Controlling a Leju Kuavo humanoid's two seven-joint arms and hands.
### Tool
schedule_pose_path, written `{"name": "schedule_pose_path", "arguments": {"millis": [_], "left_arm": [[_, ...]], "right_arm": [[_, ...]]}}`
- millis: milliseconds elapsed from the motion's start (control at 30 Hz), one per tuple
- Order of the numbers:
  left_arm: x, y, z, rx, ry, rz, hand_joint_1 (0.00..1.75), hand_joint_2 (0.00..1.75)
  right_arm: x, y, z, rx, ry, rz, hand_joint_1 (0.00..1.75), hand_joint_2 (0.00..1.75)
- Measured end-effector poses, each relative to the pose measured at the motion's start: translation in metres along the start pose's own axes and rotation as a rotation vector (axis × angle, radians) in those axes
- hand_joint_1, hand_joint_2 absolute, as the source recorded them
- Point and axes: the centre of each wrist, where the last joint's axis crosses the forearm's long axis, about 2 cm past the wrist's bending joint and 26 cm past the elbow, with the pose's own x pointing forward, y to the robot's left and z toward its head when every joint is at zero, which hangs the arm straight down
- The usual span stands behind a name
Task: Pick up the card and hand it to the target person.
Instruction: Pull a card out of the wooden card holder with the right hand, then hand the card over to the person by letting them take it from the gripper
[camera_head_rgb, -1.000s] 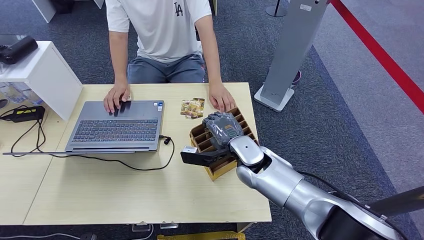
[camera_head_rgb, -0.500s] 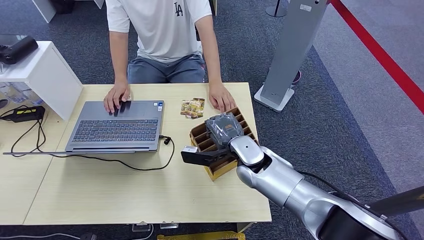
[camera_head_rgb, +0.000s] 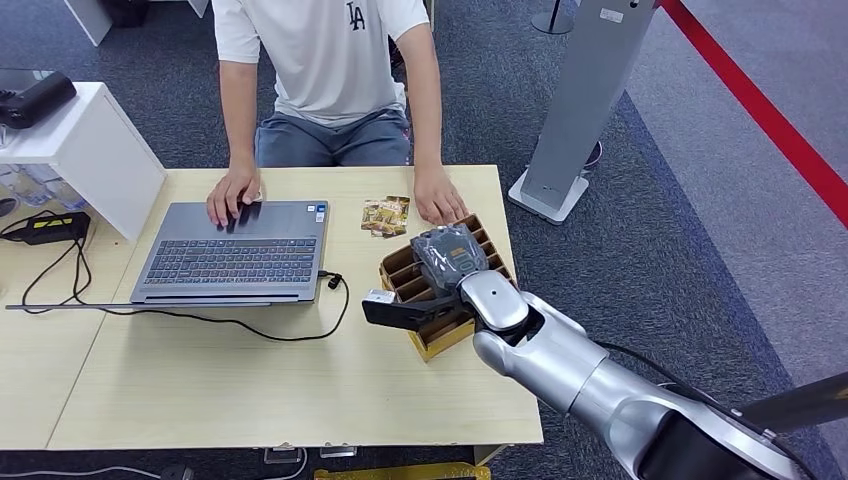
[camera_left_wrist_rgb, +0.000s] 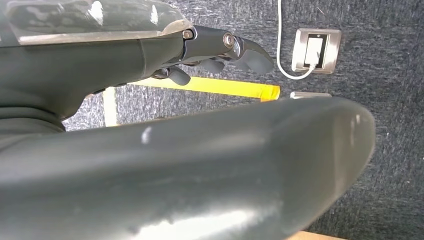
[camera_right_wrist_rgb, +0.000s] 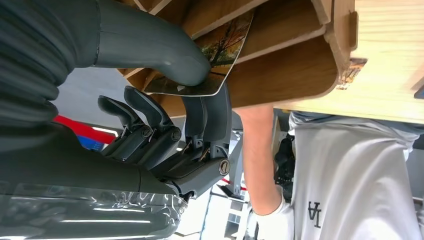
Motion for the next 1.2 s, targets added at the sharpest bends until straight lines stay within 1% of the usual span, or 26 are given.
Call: {"name": "schedule_pose_path", "arguments": {"millis": [100,200,300,400,500,633,833,900,933,967,1000,1033,1067,1133,1200], "left_arm": [[0.000,0.001,0.000,0.006,0.001,0.004,0.00,0.00],[-0.001,0.002,0.000,0.014,0.003,0.008,0.00,0.00],[-0.002,0.002,0.001,0.018,0.006,0.014,0.00,0.00],[-0.002,0.003,0.001,0.020,0.008,0.016,0.00,0.00],[-0.002,0.003,0.001,0.020,0.009,0.016,0.00,0.00],[-0.002,0.003,0.001,0.020,0.009,0.016,0.00,0.00],[-0.002,0.002,0.001,0.019,0.009,0.016,0.00,0.00],[-0.002,0.002,0.001,0.018,0.009,0.017,0.00,0.00],[-0.002,0.002,0.001,0.018,0.009,0.017,0.00,0.00],[-0.002,0.002,0.001,0.017,0.009,0.017,0.00,0.00],[-0.002,0.002,0.001,0.015,0.009,0.017,0.00,0.00],[-0.002,0.002,0.001,0.013,0.009,0.018,0.00,0.00],[-0.002,0.001,0.001,0.010,0.009,0.018,0.00,0.00],[-0.002,0.001,0.001,0.007,0.008,0.019,0.00,0.00],[-0.002,0.001,0.001,0.008,0.006,0.020,0.00,0.00]], "right_arm": [[0.000,-0.010,0.001,-0.027,0.023,-0.002,1.71,1.75],[-0.002,-0.028,0.002,-0.089,0.049,-0.007,1.71,1.75],[-0.003,-0.052,0.006,-0.195,0.060,-0.021,1.71,1.75],[-0.002,-0.074,0.013,-0.321,0.045,-0.042,1.71,1.75],[-0.001,-0.087,0.023,-0.415,0.019,-0.064,1.71,1.75],[-0.001,-0.087,0.036,-0.503,-0.023,-0.104,1.71,1.75],[-0.006,-0.069,0.049,-0.612,-0.073,-0.182,1.71,1.75],[-0.007,-0.061,0.052,-0.623,-0.075,-0.199,1.33,1.75],[-0.008,-0.058,0.053,-0.624,-0.074,-0.206,1.10,1.75],[-0.009,-0.054,0.054,-0.622,-0.072,-0.211,0.73,1.75],[-0.010,-0.049,0.054,-0.618,-0.069,-0.215,0.56,1.75],[-0.011,-0.045,0.055,-0.611,-0.066,-0.219,0.33,1.75],[-0.012,-0.041,0.056,-0.603,-0.062,-0.223,0.13,1.75],[-0.014,-0.035,0.057,-0.589,-0.054,-0.236,0.00,1.75],[-0.016,-0.029,0.059,-0.579,-0.052,-0.266,0.00,1.75]]}}
